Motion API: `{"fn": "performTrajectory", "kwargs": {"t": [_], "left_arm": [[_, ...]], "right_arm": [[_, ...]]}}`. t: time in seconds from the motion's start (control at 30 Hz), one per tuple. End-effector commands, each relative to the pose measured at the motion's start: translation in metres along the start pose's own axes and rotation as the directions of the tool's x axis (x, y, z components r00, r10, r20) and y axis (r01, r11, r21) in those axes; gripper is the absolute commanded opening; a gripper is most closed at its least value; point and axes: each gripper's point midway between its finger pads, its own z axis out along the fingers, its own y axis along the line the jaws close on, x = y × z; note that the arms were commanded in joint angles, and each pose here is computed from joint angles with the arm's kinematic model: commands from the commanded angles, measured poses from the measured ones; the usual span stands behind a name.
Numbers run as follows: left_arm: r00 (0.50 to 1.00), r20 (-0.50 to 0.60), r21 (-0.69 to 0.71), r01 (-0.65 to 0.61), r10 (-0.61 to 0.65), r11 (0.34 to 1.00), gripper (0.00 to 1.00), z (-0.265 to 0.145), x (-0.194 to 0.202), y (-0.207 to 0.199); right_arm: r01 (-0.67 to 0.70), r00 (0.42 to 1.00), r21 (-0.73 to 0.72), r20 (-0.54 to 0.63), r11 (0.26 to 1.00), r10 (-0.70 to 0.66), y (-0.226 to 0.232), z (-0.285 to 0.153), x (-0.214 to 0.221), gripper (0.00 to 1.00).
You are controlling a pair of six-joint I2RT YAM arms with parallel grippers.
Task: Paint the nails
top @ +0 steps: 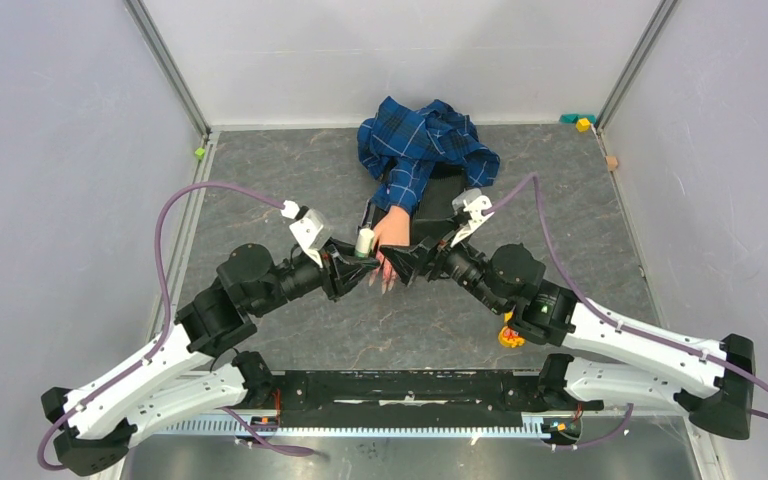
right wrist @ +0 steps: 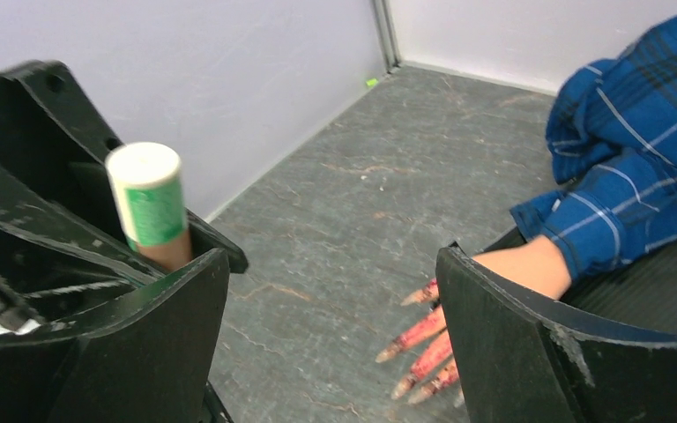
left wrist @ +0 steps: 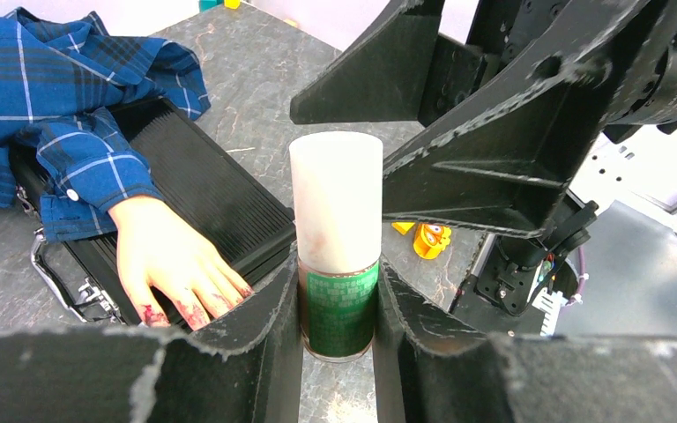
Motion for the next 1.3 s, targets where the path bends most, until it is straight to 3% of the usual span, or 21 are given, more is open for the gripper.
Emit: {"fn": "performTrajectory", "kwargs": {"t": [0.0, 0.3, 0.67, 0.87, 1.27], "left_arm": [[0.997, 0.080, 0.003, 0.020, -0.020, 1.000, 0.02, -0.003, -0.024, -0.003], [0.999, 0.053, -0.062, 0.013, -0.010, 0.998, 0.02, 0.001, -0.016, 0.010], [1.000, -0.015, -0.160, 0.008, -0.011, 0.987, 0.02, 0.010, 0.001, 0.029], [1.000, -0.025, -0.158, 0.012, -0.016, 0.987, 0.02, 0.011, 0.004, 0.029], [1.000, -0.014, -0.162, 0.014, -0.017, 0.987, 0.02, 0.009, 0.001, 0.029]], "right_arm": [[0.028, 1.000, 0.065, -0.007, 0.997, -0.028, -0.016, -0.007, 0.002, 0.92], [-0.022, 0.999, 0.000, 0.040, 1.000, 0.022, -0.001, -0.016, -0.022, 0.91], [-0.193, 0.973, -0.316, 0.062, 0.929, 0.223, 0.069, -0.005, -0.052, 0.75], [-0.241, 0.964, -0.316, 0.029, 0.918, 0.264, 0.075, 0.009, -0.046, 0.59], [-0.284, 0.956, -0.236, 0.003, 0.929, 0.293, 0.063, 0.016, -0.034, 0.54]]}}
